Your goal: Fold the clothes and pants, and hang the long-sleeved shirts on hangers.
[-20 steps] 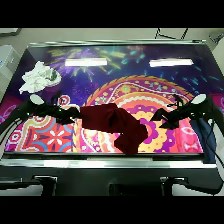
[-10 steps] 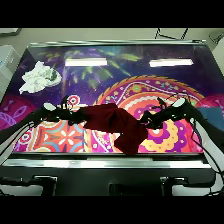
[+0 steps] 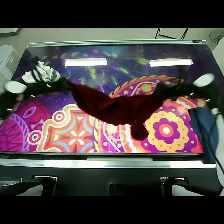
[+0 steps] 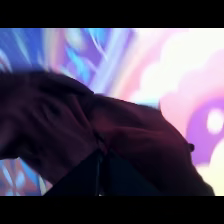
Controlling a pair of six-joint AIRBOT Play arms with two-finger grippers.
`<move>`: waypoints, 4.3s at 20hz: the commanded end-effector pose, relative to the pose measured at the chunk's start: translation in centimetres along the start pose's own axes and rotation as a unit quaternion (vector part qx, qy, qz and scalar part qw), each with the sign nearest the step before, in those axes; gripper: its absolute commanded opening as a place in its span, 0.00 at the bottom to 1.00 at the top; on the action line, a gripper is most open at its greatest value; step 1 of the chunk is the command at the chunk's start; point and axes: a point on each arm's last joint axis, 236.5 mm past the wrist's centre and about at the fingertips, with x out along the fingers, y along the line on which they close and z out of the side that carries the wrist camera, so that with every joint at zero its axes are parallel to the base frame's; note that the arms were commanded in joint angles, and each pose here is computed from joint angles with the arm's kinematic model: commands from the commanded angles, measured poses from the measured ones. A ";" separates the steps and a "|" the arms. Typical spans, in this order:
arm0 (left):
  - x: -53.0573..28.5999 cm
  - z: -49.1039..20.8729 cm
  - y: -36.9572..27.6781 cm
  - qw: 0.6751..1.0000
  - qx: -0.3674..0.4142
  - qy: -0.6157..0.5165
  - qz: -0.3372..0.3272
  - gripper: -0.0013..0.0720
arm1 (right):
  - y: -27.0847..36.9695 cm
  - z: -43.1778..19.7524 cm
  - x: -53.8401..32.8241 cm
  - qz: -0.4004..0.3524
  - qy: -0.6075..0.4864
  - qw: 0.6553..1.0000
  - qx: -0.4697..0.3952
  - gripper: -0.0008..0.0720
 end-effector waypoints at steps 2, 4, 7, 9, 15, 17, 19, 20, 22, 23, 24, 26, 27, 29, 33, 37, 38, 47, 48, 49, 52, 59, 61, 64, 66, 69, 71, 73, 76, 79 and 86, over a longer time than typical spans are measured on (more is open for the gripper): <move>-17.4 11.4 -12.5 0.964 0.151 -0.218 -0.032 0.05 | 9.8 9.7 -20.0 -0.007 -0.268 0.954 -0.136 0.07; -23.7 11.4 -17.4 0.941 0.186 -0.276 -0.056 0.05 | 14.1 8.5 -25.8 0.002 -0.330 0.927 -0.176 0.07; -31.4 10.5 -22.3 0.904 0.219 -0.357 -0.081 0.05 | 18.4 5.5 -31.9 0.008 -0.392 0.894 -0.215 0.07; -36.5 11.2 -24.4 0.870 0.216 -0.433 -0.093 0.05 | 20.5 4.0 -35.2 0.013 -0.433 0.871 -0.232 0.07; -36.6 11.1 -23.9 0.869 0.226 -0.434 -0.073 0.05 | 22.1 2.5 -38.9 0.006 -0.481 0.841 -0.246 0.07; -30.1 10.6 -19.5 0.909 0.237 -0.341 -0.020 0.05 | 19.2 4.5 -36.8 -0.036 -0.458 0.855 -0.239 0.07; -21.9 9.1 -13.2 0.952 0.197 -0.233 0.015 0.05 | 14.4 6.9 -31.0 -0.071 -0.382 0.896 -0.215 0.07; -17.4 7.7 -9.3 0.969 0.167 -0.180 0.031 0.05 | 11.6 7.7 -27.1 -0.080 -0.328 0.920 -0.197 0.07; -9.4 4.0 -1.5 0.988 0.105 -0.089 0.066 0.05 | 4.9 9.3 -18.1 -0.090 -0.220 0.961 -0.144 0.07; -5.4 1.9 2.7 0.992 0.072 -0.052 0.088 0.05 | 1.4 10.2 -13.7 -0.095 -0.187 0.971 -0.115 0.07; -2.0 -0.2 6.5 0.993 0.039 -0.018 0.106 0.05 | -2.1 11.0 -9.2 -0.093 -0.160 0.981 -0.064 0.07; 3.1 -4.1 11.3 0.992 -0.026 0.044 0.115 0.05 | -6.5 10.3 -1.4 -0.054 -0.107 0.988 0.094 0.07; 5.1 -5.6 12.4 0.990 -0.070 0.061 0.105 0.05 | -7.6 9.0 2.0 -0.030 -0.069 0.985 0.157 0.07; 8.0 -7.8 13.2 0.980 -0.165 0.079 0.075 0.05 | -8.3 5.6 7.0 -0.004 0.009 0.978 0.207 0.07; 8.3 -9.9 12.9 0.973 -0.190 0.126 0.045 0.14 | -8.5 3.4 9.5 -0.002 0.054 0.978 0.202 0.08; -0.8 -11.2 15.7 0.943 -0.185 0.270 0.055 0.97 | -13.3 3.3 0.8 -0.048 0.056 0.983 0.166 0.78; -4.2 -13.4 17.1 0.917 -0.210 0.327 0.088 0.78 | -16.4 1.2 -1.8 -0.098 0.088 0.976 0.176 0.77; -8.8 -30.7 14.6 0.869 -0.294 0.393 0.065 0.65 | -22.6 -12.5 -7.2 -0.186 0.254 0.919 0.238 0.75; -8.3 -31.4 14.3 0.870 -0.300 0.387 0.060 0.65 | -22.4 -12.7 -7.0 -0.182 0.258 0.918 0.241 0.75; -7.9 -31.9 14.4 0.871 -0.298 0.386 0.066 0.65 | -22.3 -12.7 -7.0 -0.178 0.258 0.918 0.241 0.75; -6.9 -32.6 14.3 0.874 -0.288 0.384 0.081 0.64 | -21.9 -12.5 -6.9 -0.170 0.255 0.921 0.239 0.75; -5.4 -34.9 12.9 0.861 -0.279 0.414 0.102 0.12 | -22.7 -12.9 -7.2 -0.185 0.261 0.920 0.227 0.75; -5.3 -34.5 12.9 0.865 -0.270 0.410 0.098 0.05 | -23.4 -13.3 -6.3 -0.189 0.251 0.921 0.230 0.75; -5.2 -33.5 12.7 0.875 -0.256 0.399 0.093 0.05 | -23.5 -13.7 -3.2 -0.152 0.222 0.934 0.236 0.75; -5.3 -32.9 12.4 0.882 -0.248 0.390 0.091 0.05 | -23.8 -14.1 -1.6 -0.133 0.221 0.937 0.234 0.74; -5.5 -32.1 12.0 0.890 -0.238 0.379 0.088 0.05 | -24.2 -15.1 0.0 -0.114 0.238 0.931 0.253 0.69; -5.5 -31.9 11.9 0.893 -0.234 0.375 0.087 0.05 | -23.7 -15.7 0.9 -0.095 0.252 0.926 0.266 0.68; -5.5 -31.8 11.9 0.893 -0.236 0.373 0.087 0.05 | -23.0 -16.5 1.5 -0.090 0.274 0.921 0.261 0.67; -5.4 -30.9 11.6 0.898 -0.229 0.365 0.084 0.05 | -20.4 -16.5 2.0 -0.074 0.294 0.923 0.239 0.07; -4.8 -22.6 10.5 0.942 -0.171 0.280 0.071 0.05 | -16.3 -10.0 -0.3 -0.033 0.217 0.958 0.184 0.07; -26.0 15.1 -7.7 0.958 0.178 -0.209 0.080 0.05 | 6.8 15.9 -30.1 -0.092 -0.354 0.912 -0.185 0.07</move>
